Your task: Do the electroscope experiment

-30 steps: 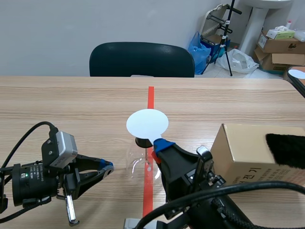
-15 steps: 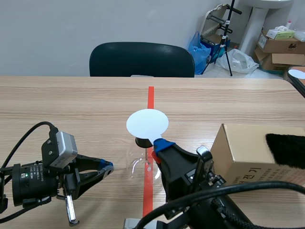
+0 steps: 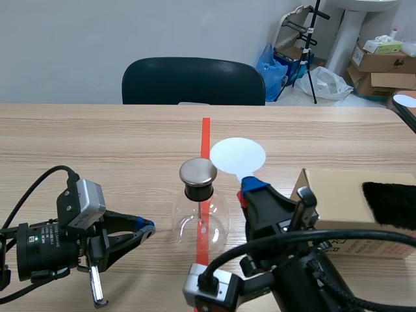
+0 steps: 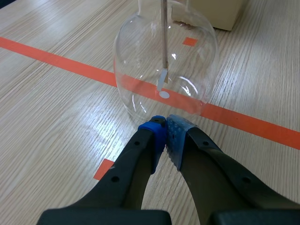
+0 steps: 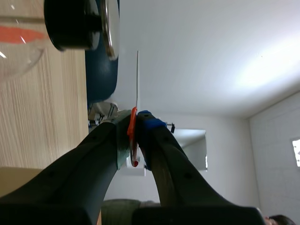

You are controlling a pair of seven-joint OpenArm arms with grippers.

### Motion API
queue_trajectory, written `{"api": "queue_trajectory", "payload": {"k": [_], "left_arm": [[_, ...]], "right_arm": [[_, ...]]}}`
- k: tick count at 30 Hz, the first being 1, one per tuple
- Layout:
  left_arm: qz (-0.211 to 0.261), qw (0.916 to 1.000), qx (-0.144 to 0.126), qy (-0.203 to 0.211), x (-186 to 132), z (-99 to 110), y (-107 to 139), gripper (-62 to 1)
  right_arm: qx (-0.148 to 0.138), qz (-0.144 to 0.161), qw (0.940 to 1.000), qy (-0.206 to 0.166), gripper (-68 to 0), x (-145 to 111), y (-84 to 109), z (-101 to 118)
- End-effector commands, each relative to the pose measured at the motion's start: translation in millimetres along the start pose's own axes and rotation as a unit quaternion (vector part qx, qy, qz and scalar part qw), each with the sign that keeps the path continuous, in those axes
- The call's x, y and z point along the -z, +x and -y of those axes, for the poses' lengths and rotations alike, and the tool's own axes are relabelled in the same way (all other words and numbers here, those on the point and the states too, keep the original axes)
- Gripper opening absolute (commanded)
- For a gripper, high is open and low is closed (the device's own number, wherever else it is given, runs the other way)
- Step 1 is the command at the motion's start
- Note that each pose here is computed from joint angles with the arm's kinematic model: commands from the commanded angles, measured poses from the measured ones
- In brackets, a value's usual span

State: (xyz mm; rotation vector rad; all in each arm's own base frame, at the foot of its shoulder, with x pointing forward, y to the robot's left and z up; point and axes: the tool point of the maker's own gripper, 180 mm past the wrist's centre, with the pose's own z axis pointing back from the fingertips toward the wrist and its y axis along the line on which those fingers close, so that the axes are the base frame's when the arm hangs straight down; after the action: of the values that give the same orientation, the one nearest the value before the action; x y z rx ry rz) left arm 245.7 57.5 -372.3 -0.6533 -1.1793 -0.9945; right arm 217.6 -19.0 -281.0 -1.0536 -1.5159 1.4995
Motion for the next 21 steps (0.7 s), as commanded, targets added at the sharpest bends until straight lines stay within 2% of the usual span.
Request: {"api": "queue_trajectory", "payload": {"k": [1, 7, 12, 16, 21], "left_arm": [[0.021, 0.9998, 0.005, 0.003, 2.8, -3.8, 12.3, -57.7], [0.021, 0.9998, 0.005, 0.003, 2.8, -3.8, 12.3, -57.7], [0.021, 0.9998, 0.005, 0.003, 2.8, -3.8, 12.3, -57.7], [0.021, 0.9998, 0.005, 0.003, 2.8, -3.8, 12.3, -57.7], [0.021, 0.9998, 0.005, 0.003, 2.8, -3.8, 12.3, -57.7]], "right_arm": [[-0.004, -0.022, 0.9996, -0.018, -66.5, 4.4, -11.9, 9.1], [-0.003, -0.109, 0.9938, -0.018, -66.5, 0.2, -43.1, 9.3], [-0.002, -0.163, 0.9865, -0.018, -66.5, -5.0, -61.8, 9.2], [-0.001, -0.191, 0.9814, -0.018, -66.5, -8.6, -71.5, 9.2], [-0.001, -0.202, 0.9791, -0.018, -66.5, -10.2, -75.3, 9.2]]}}
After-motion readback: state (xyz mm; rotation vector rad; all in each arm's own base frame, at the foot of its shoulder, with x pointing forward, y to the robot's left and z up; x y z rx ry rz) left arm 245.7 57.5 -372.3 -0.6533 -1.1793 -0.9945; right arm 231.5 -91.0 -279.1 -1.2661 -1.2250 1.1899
